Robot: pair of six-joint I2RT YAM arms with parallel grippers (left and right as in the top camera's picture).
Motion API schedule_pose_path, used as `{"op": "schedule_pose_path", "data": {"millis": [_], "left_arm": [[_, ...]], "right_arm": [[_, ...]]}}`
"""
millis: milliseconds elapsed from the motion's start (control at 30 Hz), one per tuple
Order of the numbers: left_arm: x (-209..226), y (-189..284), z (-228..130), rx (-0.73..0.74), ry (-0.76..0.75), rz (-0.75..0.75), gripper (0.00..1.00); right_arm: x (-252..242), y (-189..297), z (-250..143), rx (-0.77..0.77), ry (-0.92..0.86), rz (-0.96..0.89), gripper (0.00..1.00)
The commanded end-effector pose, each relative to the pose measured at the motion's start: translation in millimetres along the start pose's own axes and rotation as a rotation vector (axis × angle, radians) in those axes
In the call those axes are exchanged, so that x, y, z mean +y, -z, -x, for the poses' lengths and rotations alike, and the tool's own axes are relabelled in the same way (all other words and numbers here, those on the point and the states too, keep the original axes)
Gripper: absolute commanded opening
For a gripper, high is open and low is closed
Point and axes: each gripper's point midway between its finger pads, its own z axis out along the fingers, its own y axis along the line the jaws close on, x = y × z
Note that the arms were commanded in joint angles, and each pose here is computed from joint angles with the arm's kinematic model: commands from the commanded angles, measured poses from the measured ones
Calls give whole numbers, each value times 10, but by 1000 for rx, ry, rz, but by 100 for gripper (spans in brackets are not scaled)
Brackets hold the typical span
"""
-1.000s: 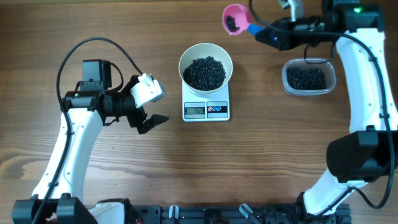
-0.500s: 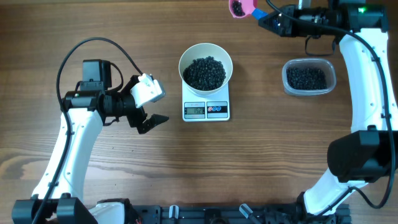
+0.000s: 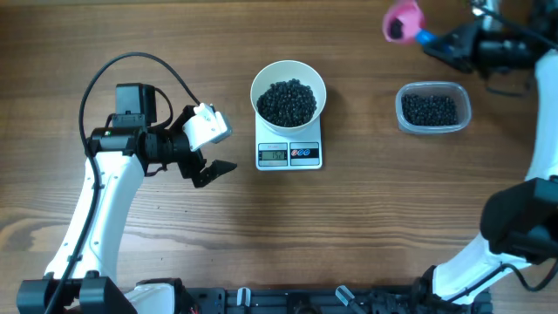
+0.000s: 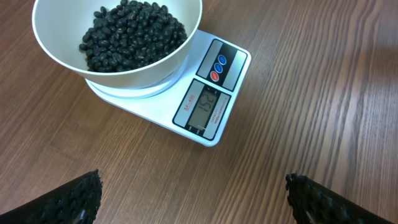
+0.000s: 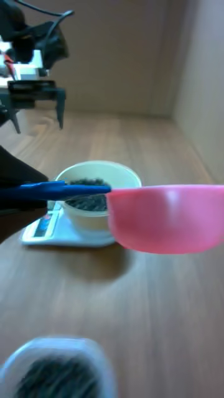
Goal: Scoop item into bowl and weigh 150g on scale
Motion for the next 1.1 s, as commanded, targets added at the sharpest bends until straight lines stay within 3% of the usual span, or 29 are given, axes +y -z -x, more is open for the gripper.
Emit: {"op": "schedule_pose_path", "data": {"millis": [0, 233, 433, 533, 667, 1067], "left_arm": [[15, 5, 11, -4, 7, 0, 100], [15, 5, 11, -4, 7, 0, 100], [15, 5, 11, -4, 7, 0, 100], [15, 5, 11, -4, 7, 0, 100], [15, 5, 11, -4, 7, 0, 100], [15, 5, 11, -4, 7, 0, 100]], "right_arm": [[-192, 305, -183, 24, 101, -112, 4], [-732, 590, -534, 175, 108, -374, 4], [-957, 700, -610, 235, 109, -528, 4], [-961, 662, -580, 236, 114, -563, 4], [-1034, 653, -632, 311, 141, -747, 4], [-801, 495, -570, 414, 386, -1156, 4]]}}
